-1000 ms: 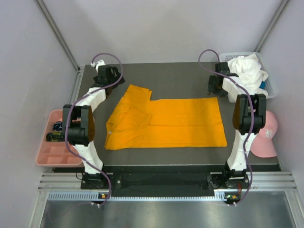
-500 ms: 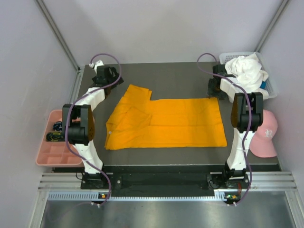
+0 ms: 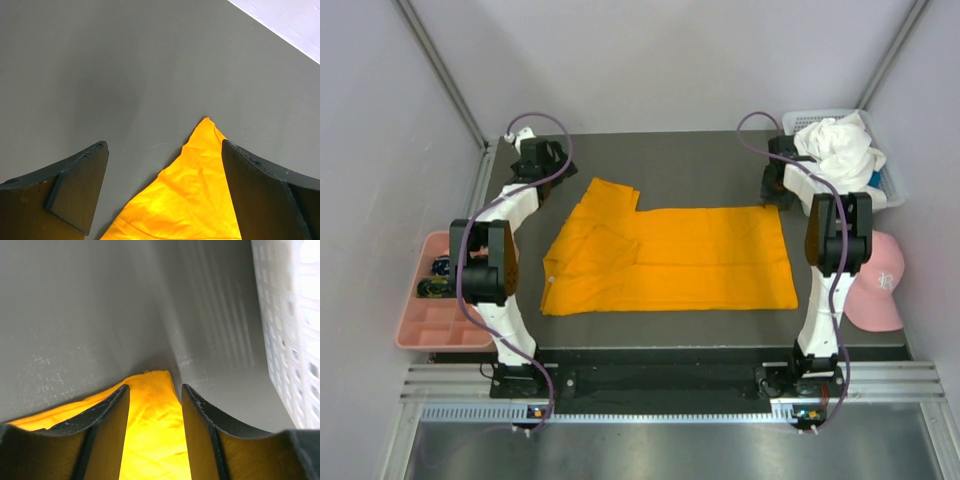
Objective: Fold and stack the t-shirts
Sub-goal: Grap the side of the flattened tshirt furthest away from the robot with both arms
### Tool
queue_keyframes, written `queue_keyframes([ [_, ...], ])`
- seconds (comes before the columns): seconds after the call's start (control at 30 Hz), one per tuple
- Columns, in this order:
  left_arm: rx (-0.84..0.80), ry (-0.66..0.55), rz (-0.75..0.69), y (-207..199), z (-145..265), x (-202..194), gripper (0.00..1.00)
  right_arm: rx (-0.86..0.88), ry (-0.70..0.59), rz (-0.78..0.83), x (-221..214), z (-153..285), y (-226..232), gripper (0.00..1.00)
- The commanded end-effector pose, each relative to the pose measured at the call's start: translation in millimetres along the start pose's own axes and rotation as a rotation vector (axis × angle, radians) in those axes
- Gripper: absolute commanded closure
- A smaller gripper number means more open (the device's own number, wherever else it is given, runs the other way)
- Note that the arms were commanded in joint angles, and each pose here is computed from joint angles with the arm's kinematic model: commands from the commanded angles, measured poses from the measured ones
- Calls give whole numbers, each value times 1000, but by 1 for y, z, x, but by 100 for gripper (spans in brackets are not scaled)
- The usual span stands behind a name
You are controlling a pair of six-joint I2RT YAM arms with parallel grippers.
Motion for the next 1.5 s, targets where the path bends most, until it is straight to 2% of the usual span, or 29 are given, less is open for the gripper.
queue_keyframes([
  [0.0, -24, -32, 25, -3, -3, 12, 1, -118, 69, -95, -11, -25, -46, 54],
  [0.2, -14, -21, 31, 1, -5, 10, 1, -125, 100, -105, -15, -30, -51, 56],
  [0.3, -14, -23, 34, 2, -6, 11, 1, -126, 109, -104, -16, -31, -52, 61],
  [0.33, -12, -25, 37, 3, -5, 12, 1, -126, 111, -102, -16, -31, -52, 66],
  [0.63, -6, -15, 34, 7, -8, 8, 1, -119, 124, -97, -19, -33, -51, 94],
  [0.73, -11, -11, 25, 8, -10, 8, 1, -114, 124, -94, -18, -33, -50, 100],
  [1.0, -90, 27, -25, -7, -16, 7, 1, -80, 129, -87, -20, -34, -45, 100],
  [1.03, -122, 75, -33, -10, -22, -3, 1, -78, 128, -86, -19, -34, -45, 100],
  [1.07, -135, 76, -42, -16, -25, 2, 1, -77, 129, -85, -20, -34, -45, 100],
  [1.23, -137, 187, -91, -19, -59, -26, 1, -65, 132, -87, -21, -34, -43, 100],
  [1.33, -167, 218, -140, -36, -73, -29, 5, -62, 132, -89, -21, -34, -43, 100],
  [1.47, -144, 251, -205, -37, -79, -45, 11, -59, 128, -90, -20, -33, -42, 100],
])
Point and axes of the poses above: each gripper's point midway between its finger pads, its own z axis back along the fingers, its own y axis along the line the jaws close on, x = y × z, the point moved 3 cm from there along z, back along the fingers, and after that the axes turned 10 degrees about z, right-handed, at the moved point
